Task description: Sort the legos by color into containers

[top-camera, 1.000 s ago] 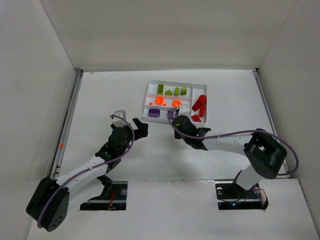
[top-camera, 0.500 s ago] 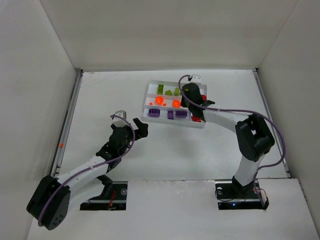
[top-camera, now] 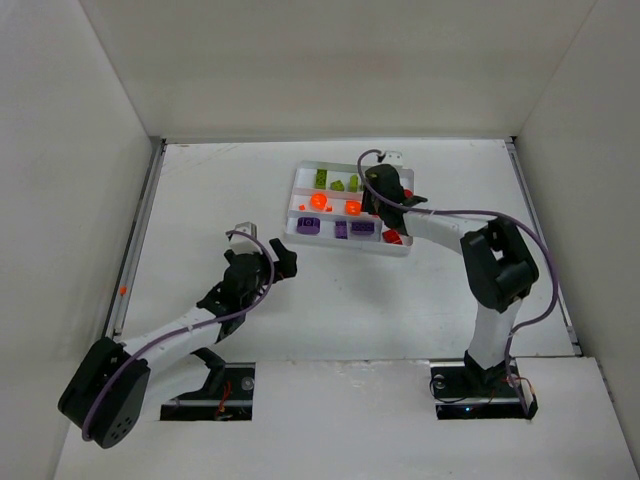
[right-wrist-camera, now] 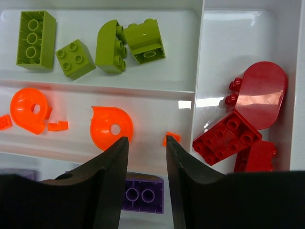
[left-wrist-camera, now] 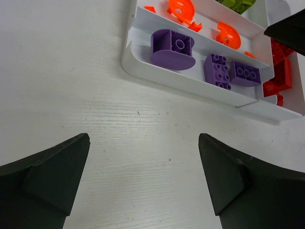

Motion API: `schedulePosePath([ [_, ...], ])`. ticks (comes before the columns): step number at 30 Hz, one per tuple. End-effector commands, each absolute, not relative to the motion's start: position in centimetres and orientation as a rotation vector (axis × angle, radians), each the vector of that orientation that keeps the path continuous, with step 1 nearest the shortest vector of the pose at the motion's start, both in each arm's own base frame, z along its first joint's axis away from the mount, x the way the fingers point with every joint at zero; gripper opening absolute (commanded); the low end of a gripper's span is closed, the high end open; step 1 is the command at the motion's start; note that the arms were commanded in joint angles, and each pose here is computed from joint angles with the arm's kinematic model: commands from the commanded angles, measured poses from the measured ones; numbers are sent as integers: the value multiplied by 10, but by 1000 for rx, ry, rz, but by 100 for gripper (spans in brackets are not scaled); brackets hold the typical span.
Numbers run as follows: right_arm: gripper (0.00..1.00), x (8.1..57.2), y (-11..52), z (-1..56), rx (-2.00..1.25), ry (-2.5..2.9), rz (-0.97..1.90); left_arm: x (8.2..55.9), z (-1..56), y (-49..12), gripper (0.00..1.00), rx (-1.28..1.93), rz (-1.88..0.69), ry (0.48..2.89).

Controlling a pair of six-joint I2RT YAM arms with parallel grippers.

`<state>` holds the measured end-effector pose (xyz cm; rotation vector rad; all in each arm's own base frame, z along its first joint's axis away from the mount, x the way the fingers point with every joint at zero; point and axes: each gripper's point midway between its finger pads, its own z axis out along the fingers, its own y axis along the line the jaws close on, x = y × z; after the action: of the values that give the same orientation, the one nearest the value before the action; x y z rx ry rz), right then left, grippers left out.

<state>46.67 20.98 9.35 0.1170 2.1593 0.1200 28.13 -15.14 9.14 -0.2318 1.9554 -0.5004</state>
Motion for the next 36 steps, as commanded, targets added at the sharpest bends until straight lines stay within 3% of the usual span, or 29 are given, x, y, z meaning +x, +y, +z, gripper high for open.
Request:
schedulePosePath([
  [1,44,472,214,139,134,2062,189,291,104,-149,100,-250,-498,1909],
  [12,43,404,127,194,390,1846,270,293,99,-146,100,-266,-470,1927],
  [21,44,335,33,145,758,1704,291,296,96,-134,100,-311,-413,1937],
  [27,49,304,19,115,805,1672,298,293,108,-112,100,-397,-385,1867],
  [31,58,288,23,131,776,1568,378,291,113,-103,100,-427,-374,1836],
  [36,60,272,10,142,820,1419,424,290,110,-90,100,-508,-374,1814],
])
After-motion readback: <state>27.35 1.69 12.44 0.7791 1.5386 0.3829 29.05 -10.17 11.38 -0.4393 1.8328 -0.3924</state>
